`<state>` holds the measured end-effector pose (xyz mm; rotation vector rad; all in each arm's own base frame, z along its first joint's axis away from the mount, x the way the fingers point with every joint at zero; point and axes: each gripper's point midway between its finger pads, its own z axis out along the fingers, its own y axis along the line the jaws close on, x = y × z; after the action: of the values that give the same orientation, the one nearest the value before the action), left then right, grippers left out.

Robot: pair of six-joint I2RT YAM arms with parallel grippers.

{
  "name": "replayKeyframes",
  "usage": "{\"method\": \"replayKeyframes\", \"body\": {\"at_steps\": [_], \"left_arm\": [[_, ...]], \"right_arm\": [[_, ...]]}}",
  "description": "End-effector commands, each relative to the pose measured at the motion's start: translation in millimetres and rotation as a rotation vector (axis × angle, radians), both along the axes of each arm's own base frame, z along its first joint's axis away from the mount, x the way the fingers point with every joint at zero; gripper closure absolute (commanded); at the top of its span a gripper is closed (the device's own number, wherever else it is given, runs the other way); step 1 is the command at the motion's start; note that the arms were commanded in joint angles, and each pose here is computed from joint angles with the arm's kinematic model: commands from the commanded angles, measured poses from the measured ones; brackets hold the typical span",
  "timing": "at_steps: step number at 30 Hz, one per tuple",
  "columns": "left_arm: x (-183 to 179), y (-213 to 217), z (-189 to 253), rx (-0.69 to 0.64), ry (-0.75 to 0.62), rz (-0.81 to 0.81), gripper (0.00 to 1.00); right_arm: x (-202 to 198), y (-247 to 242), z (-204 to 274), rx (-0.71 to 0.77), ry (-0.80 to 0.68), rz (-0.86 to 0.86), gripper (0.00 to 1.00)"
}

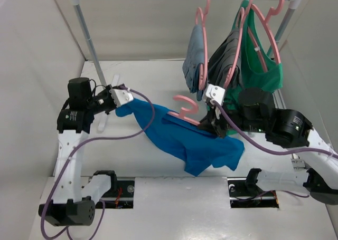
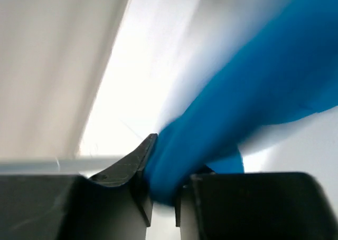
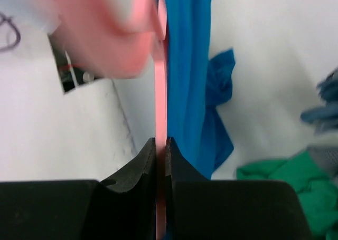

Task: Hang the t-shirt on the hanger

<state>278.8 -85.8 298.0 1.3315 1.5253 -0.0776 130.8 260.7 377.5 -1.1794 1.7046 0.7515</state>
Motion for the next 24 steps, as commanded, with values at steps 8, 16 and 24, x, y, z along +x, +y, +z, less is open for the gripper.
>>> {"method": "replayKeyframes", "body": {"at_steps": [8,16,24], "left_arm": [[27.4,23.9,-14.0,0.011,0.039,0.061,0.85],[2.6,6.8,-22.3,-0.041,0.069,-0.028,0.12],[6.4,13.6,60.7,-0.331,-0.070,0.229,0.00]], "right_arm": [[-31.4,-14.9,-18.3,0.003,0.125,0.043,1.00],[-24.6,5.3,4.2,0.079,0.080,0.078,1.00],[-18.4,29.4,60.1,0.239,0.081,0.047,1.00]]}}
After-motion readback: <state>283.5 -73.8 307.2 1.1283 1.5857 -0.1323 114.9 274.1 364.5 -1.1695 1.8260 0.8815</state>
